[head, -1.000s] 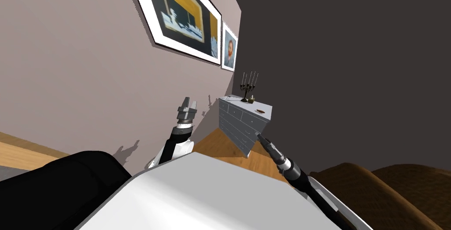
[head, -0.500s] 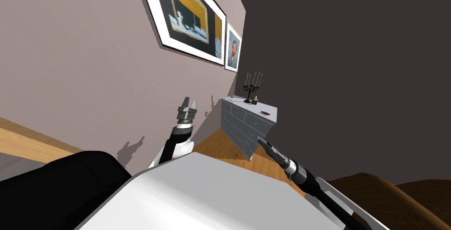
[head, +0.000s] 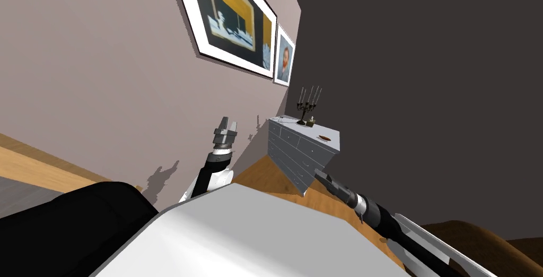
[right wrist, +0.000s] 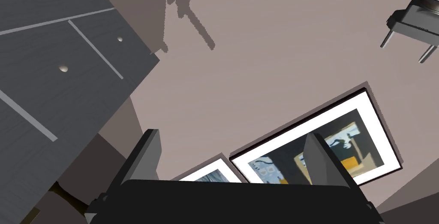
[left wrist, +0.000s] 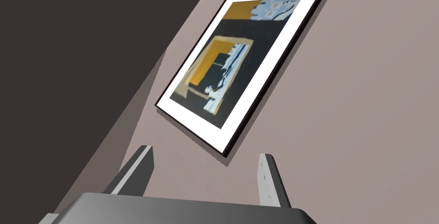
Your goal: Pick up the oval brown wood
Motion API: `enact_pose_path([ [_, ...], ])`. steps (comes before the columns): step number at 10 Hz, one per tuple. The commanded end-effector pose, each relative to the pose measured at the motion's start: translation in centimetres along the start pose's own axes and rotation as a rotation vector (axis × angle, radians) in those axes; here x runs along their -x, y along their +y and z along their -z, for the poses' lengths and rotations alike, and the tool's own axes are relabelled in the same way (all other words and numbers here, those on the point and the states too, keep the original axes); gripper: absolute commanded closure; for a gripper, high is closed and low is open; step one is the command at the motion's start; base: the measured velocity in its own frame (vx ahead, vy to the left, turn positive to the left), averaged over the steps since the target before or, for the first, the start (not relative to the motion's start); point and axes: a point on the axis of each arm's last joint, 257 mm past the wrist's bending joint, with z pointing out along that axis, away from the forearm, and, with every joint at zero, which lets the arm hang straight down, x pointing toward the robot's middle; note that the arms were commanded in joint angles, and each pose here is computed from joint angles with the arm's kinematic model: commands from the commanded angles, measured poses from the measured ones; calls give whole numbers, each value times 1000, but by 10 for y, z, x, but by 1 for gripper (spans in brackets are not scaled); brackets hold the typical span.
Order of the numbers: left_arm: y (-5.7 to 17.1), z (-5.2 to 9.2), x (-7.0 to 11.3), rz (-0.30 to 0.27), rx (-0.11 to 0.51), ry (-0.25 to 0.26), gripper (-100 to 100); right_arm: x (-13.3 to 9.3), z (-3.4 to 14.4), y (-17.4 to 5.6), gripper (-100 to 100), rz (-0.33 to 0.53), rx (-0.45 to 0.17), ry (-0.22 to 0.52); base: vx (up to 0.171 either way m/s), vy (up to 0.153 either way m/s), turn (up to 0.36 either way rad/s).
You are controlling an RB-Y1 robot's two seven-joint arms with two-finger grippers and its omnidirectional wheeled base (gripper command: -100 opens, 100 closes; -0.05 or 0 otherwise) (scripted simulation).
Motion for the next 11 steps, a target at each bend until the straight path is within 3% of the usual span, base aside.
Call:
enact_pose_path([
  [1, 0, 0, 0, 0, 0, 0, 0, -10, 16, -15, -100, 28, -34, 76, 28, 49, 140],
  [3, 0, 0, 0, 0, 0, 0, 0, -7, 23, -18, -100, 49, -45, 116, 31, 27, 34],
  [4, 0, 0, 0, 0, 0, 0, 0, -14, 38, -31, -100, 68, -74, 176, 44, 43, 118],
  [6, 0, 0, 0, 0, 0, 0, 0, -10, 46, -34, -100, 92, -86, 220, 34, 34, 40],
  [7, 0, 0, 0, 0, 0, 0, 0, -14, 63, -45, -100, 109, -114, 276, 38, 42, 157],
  [9, 0, 0, 0, 0, 0, 0, 0, -8, 72, -48, -100, 135, -128, 323, 28, 26, 27],
  [10, 0, 0, 0, 0, 0, 0, 0, -9, 91, -59, -100, 155, -158, 385, 38, 40, 137],
  [11, 0, 0, 0, 0, 0, 0, 0, -5, 95, -61, -100, 169, -166, 409, 42, 41, 73],
])
